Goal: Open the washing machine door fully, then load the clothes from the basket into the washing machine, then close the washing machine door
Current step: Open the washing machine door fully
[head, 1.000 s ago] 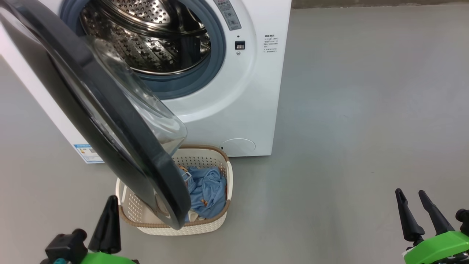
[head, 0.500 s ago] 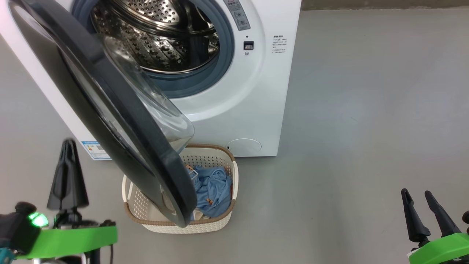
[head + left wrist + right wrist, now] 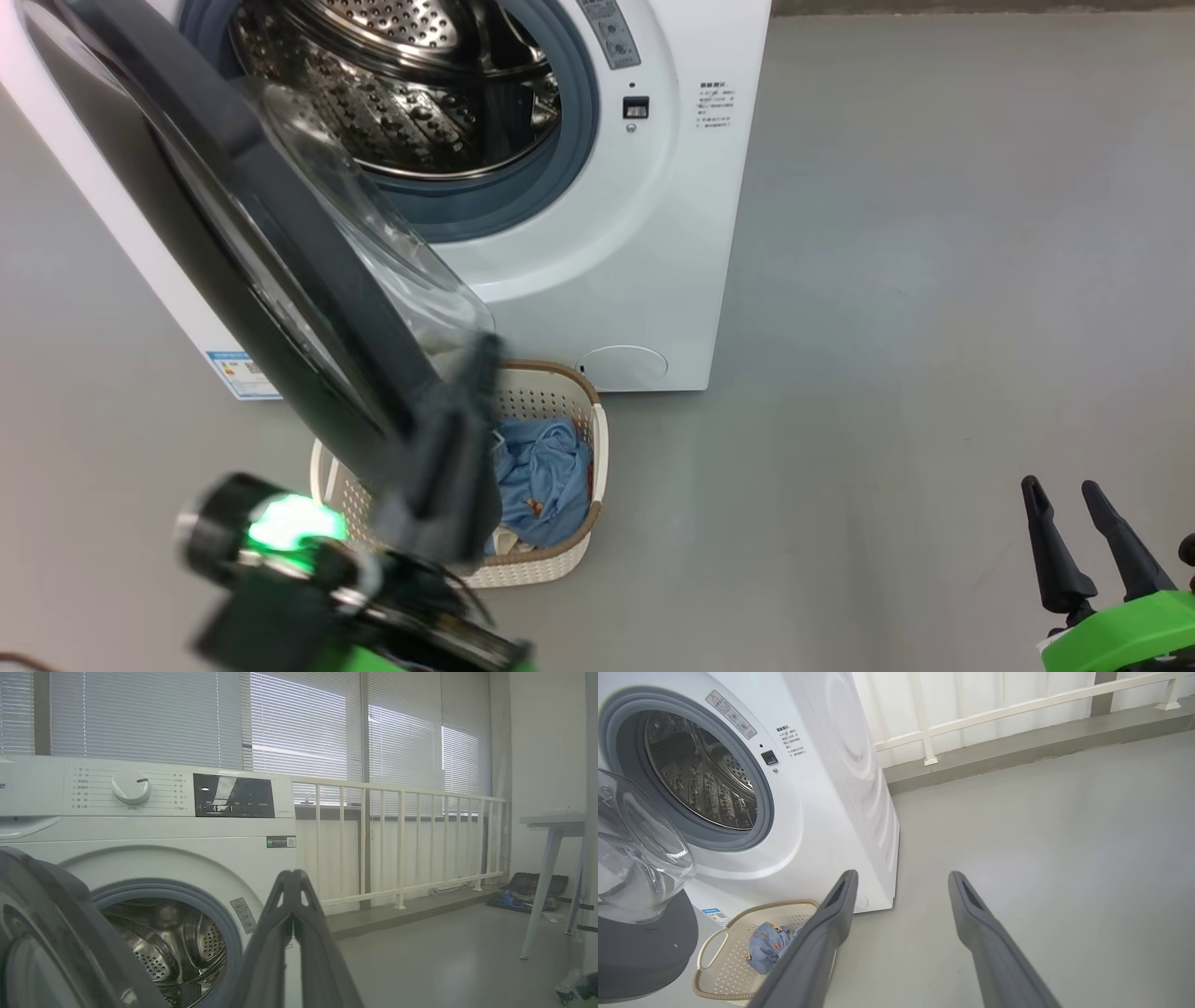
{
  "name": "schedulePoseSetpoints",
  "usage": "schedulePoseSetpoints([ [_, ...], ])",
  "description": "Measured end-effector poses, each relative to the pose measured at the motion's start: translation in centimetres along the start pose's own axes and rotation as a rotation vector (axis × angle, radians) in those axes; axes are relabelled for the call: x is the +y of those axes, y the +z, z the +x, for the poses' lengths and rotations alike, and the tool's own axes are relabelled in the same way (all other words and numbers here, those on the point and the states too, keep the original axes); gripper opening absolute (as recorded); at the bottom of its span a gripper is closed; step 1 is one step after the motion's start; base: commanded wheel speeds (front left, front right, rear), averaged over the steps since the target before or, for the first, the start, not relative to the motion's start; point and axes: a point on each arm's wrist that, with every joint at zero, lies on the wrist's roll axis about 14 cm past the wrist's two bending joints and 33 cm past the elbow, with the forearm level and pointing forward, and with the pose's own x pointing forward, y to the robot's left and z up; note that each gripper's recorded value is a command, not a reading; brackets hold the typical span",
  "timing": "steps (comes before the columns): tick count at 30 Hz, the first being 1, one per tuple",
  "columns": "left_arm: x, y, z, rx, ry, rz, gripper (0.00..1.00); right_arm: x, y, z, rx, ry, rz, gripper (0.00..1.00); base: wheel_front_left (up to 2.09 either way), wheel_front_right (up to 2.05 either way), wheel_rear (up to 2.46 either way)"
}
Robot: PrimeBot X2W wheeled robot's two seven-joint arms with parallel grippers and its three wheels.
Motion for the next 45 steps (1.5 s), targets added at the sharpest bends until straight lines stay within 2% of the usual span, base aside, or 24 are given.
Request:
schedulePoseSetpoints([
  [6,-2.2,-3.8,-0.6,0.118,-0.048,-0.094,0.00,0.0,-0.1,0.1,0.003,0.002,0.001,1.00,0.00,0.00,0.00],
  [12,-1.7,-7.8,-2.1,0.225,0.000,-0.173,0.00,0.1,-0.4,0.1,0.012,0.005,0.000,1.00,0.00,0.00,0.00],
  [25,-0.7,-16.1,-6.4,0.461,0.093,-0.264,0.00,0.3,-0.6,0.2,0.020,0.011,0.001,1.00,0.00,0.00,0.00],
  [31,-0.1,-17.1,-6.3,0.466,0.131,-0.306,0.00,0.3,-0.6,0.2,0.019,0.012,0.001,1.00,0.00,0.00,0.00],
  [45,0.7,-17.8,-5.7,0.471,0.150,-0.300,0.00,0.5,-0.7,0.2,0.021,0.018,0.001,1.00,0.00,0.00,0.00],
])
